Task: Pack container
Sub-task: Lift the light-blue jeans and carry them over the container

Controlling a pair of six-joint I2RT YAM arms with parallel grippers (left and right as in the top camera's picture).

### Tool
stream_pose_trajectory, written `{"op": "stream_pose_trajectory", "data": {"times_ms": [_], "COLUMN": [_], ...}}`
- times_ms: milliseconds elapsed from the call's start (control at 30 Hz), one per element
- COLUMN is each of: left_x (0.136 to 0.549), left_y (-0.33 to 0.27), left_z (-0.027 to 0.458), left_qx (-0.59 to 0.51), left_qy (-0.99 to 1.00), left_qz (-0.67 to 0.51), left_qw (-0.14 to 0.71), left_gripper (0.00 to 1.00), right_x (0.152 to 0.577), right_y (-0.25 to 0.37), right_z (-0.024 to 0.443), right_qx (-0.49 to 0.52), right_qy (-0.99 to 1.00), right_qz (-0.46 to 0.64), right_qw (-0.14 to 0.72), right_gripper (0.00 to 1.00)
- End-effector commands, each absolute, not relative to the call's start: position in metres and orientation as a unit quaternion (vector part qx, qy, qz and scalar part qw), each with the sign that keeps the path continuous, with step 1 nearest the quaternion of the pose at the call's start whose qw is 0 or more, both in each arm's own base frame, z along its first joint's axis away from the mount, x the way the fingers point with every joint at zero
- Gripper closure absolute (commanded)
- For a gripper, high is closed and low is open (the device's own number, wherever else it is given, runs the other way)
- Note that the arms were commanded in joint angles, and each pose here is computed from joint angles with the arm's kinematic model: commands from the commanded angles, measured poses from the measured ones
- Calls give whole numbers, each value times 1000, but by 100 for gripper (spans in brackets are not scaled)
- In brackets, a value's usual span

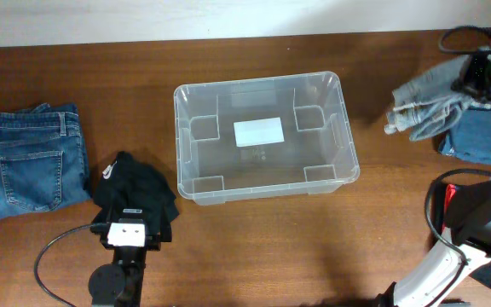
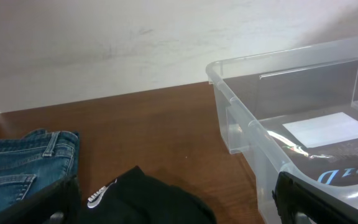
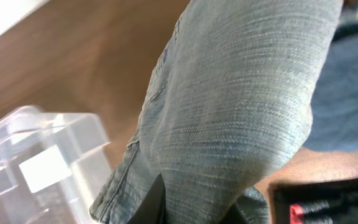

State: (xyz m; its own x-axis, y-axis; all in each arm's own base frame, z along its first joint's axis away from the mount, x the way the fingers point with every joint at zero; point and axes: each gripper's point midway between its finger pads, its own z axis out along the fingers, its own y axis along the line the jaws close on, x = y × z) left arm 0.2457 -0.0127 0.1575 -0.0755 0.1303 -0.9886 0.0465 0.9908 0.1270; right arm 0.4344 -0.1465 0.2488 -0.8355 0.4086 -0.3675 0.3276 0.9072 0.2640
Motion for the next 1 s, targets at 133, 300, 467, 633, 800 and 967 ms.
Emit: {"op": "stream_pose_trajectory", "data": {"times_ms": [133,300,467,633,800,967], "left_x": [246,246,246,246,246,246], "left_y": [-14,-14,-14,-14,-14,-14], "left_z": [157,157,157,157,157,157], "left_qx": [64,64,64,64,64,64], "left_qy": [731,731,731,731,731,731], "left_qz": [31,31,31,31,31,31], "left_qw": [678,678,678,678,678,678], "left_gripper": [1,1,1,1,1,1], "right_x": [431,421,408,402,399,395], "right_y": [-77,-35,6,45,80,99], "right_z": [352,387,410,413,415,414], "right_qx": [94,47,14,-19,-39,-27], "right_qy": [936,927,918,916,914,915], "right_qz": [98,108,127,150,174,195], "right_qw": [324,357,376,371,365,353], "right_gripper": [96,96,96,96,96,96]}}
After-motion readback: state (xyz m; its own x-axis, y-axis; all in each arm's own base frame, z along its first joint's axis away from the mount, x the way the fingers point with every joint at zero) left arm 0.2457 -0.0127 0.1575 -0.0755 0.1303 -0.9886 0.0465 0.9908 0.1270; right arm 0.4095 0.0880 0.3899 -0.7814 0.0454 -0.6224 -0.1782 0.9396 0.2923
